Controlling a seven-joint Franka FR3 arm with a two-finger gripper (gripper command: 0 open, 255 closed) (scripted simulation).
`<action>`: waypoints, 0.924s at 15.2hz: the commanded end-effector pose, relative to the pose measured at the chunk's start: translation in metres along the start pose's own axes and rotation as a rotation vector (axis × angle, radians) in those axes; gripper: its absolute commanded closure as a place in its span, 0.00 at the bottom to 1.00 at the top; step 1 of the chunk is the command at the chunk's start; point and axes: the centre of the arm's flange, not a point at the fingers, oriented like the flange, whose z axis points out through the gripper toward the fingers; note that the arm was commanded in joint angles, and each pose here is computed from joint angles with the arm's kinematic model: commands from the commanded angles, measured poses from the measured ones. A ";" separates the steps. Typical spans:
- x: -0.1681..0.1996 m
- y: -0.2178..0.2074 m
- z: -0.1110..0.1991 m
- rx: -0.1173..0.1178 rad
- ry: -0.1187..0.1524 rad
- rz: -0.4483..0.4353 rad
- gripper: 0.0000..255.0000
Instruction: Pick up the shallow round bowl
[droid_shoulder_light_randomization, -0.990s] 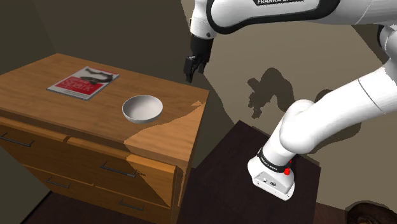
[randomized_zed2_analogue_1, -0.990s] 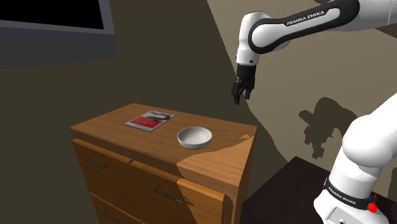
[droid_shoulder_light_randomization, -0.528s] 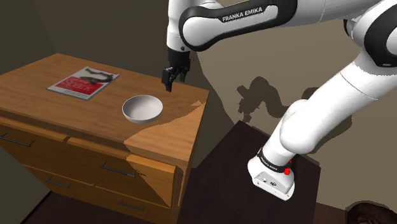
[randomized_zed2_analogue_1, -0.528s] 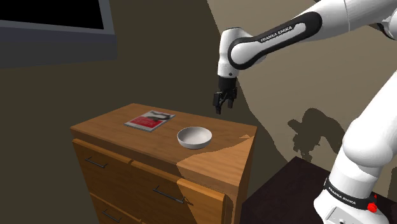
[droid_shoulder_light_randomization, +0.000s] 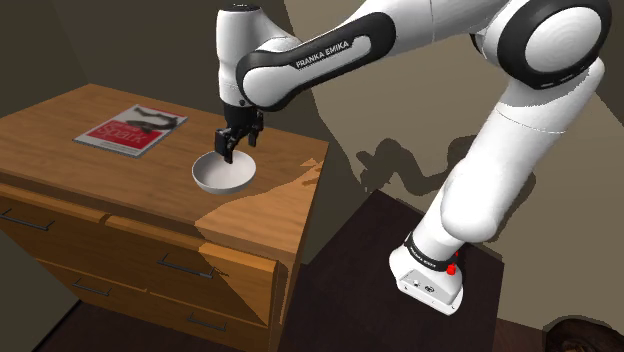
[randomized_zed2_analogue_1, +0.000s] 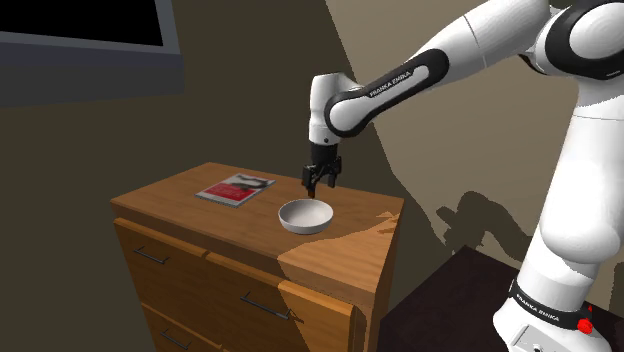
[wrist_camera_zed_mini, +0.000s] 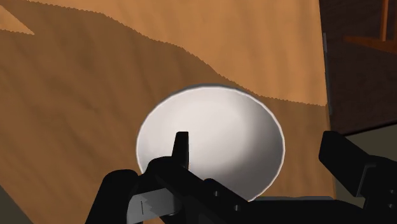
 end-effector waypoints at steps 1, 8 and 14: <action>0.016 -0.013 0.014 0.000 0.003 0.000 0.00; 0.073 -0.062 0.067 -0.002 0.012 -0.001 0.00; 0.080 -0.070 0.096 -0.003 0.014 -0.002 0.00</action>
